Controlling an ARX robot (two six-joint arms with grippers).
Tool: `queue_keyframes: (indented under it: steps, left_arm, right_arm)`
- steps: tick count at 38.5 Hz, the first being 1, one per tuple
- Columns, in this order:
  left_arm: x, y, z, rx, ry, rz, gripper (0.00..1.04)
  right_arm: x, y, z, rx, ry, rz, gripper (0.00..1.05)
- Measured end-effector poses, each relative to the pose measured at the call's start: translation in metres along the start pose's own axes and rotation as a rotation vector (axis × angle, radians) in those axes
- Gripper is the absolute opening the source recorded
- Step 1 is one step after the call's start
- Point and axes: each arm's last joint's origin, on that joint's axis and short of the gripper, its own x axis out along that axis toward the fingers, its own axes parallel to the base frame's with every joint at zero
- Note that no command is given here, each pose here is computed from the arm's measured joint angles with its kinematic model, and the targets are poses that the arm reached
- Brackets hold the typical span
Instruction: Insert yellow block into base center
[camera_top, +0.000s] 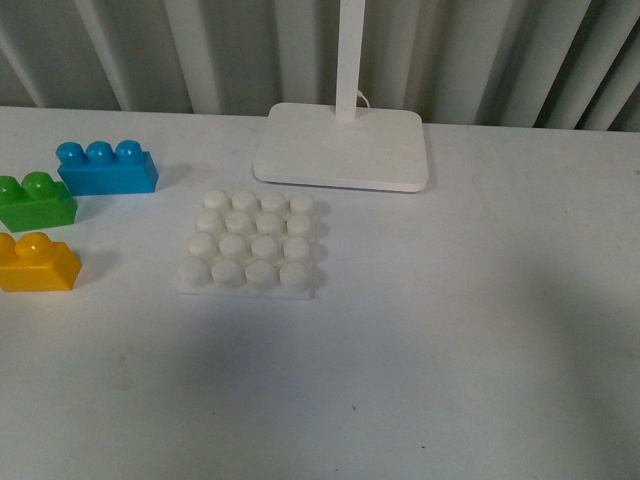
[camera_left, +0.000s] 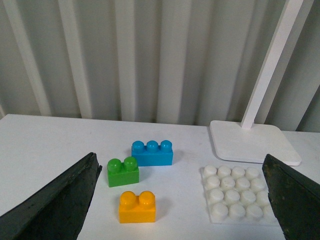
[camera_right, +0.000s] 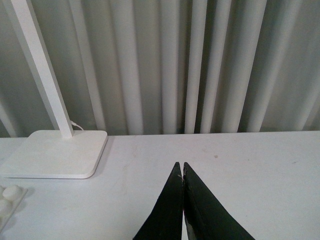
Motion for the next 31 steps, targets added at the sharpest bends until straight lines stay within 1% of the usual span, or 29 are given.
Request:
queue_keyframes:
  steps: [31]
  left_arm:
    - [0.0, 0.0, 0.0, 0.0, 0.0, 0.0, 0.98]
  right_arm:
    - [-0.029, 0.0, 0.006, 0.0, -0.023, 0.001, 0.01]
